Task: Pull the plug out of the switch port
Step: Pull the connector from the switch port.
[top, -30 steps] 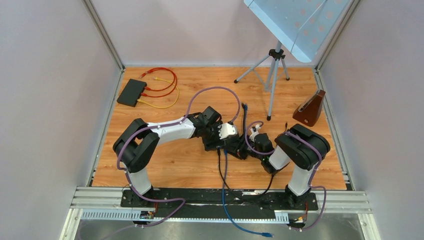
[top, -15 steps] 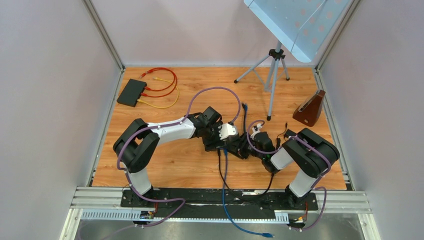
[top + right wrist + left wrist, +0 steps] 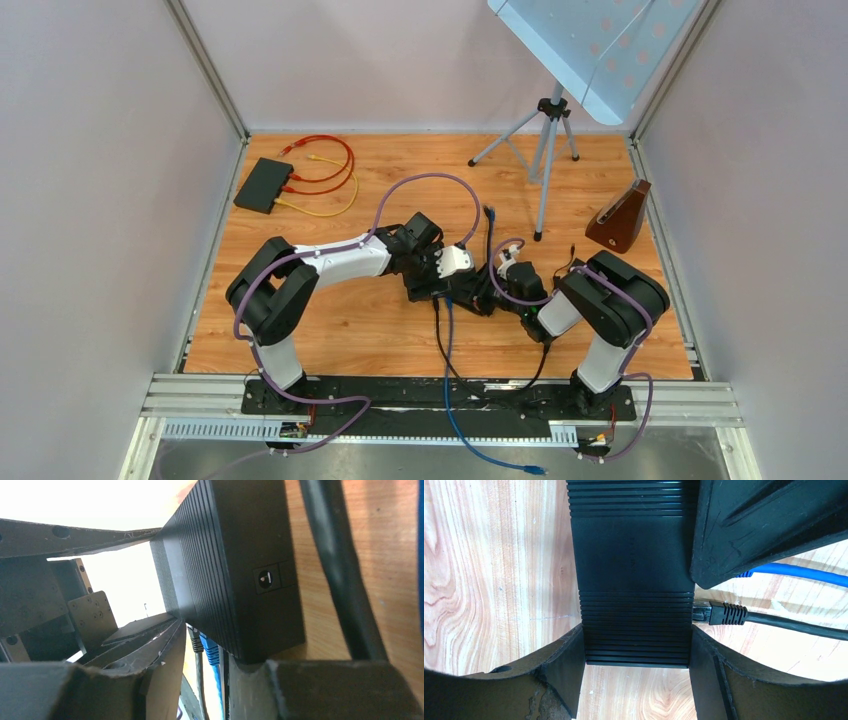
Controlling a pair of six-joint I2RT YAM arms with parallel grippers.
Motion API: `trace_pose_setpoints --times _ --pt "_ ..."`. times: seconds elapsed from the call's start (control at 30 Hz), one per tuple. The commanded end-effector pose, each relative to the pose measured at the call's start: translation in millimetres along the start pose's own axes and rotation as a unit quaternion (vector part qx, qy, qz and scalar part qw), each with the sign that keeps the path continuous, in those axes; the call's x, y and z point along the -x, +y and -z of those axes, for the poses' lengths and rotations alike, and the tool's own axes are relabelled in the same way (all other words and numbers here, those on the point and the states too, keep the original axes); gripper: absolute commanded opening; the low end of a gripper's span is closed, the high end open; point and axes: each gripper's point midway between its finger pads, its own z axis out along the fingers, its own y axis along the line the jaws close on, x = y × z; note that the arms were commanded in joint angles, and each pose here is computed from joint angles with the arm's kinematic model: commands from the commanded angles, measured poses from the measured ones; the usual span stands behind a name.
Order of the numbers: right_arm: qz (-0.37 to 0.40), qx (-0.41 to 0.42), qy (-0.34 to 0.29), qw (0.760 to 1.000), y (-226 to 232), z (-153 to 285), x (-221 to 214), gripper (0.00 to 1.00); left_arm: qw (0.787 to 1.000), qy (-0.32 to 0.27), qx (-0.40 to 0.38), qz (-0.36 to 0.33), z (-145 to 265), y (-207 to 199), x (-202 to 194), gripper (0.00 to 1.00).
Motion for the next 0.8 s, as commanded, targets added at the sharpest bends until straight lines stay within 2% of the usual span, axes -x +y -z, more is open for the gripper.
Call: trace_pose_setpoints --times 0.0,0.13,0.4,0.47,0.6,0.7,0.77 --pt "0.034 0.006 0.002 0.999 -0.8 -0.7 -1.2 0.36 0.998 -0.003 -0.056 0.010 2.6 -26.3 4.4 0.60" --pt "0.046 0.014 0.014 0.999 1.4 -1.5 -5.1 0.41 0.998 -0.001 -0.055 0.012 2.0 -25.7 4.2 0.60" --pt "0.030 -0.017 0.012 0.999 -10.5 -3.5 -2.1 0.25 0.998 0.007 -0.063 0.011 -1.0 -27.4 3.0 0.60" --pt "0.032 -0.013 0.015 0.999 -8.0 -5.0 -2.2 0.26 0.998 0.008 -0.062 0.011 -1.0 -27.1 2.9 0.60" --pt "0.023 -0.008 0.014 1.000 -4.2 -7.2 -1.2 0.35 0.998 0.010 -0.061 0.012 -0.9 -27.2 2.2 0.60" --pt "0.009 -0.018 0.006 1.000 -7.4 -7.8 1.5 0.35 0.998 0.011 -0.061 0.012 -0.4 -28.1 1.4 0.59" --pt "0.008 -0.029 0.005 1.000 -9.8 -9.4 2.9 0.31 0.998 0.010 -0.062 0.011 0.1 -28.7 2.0 0.59"
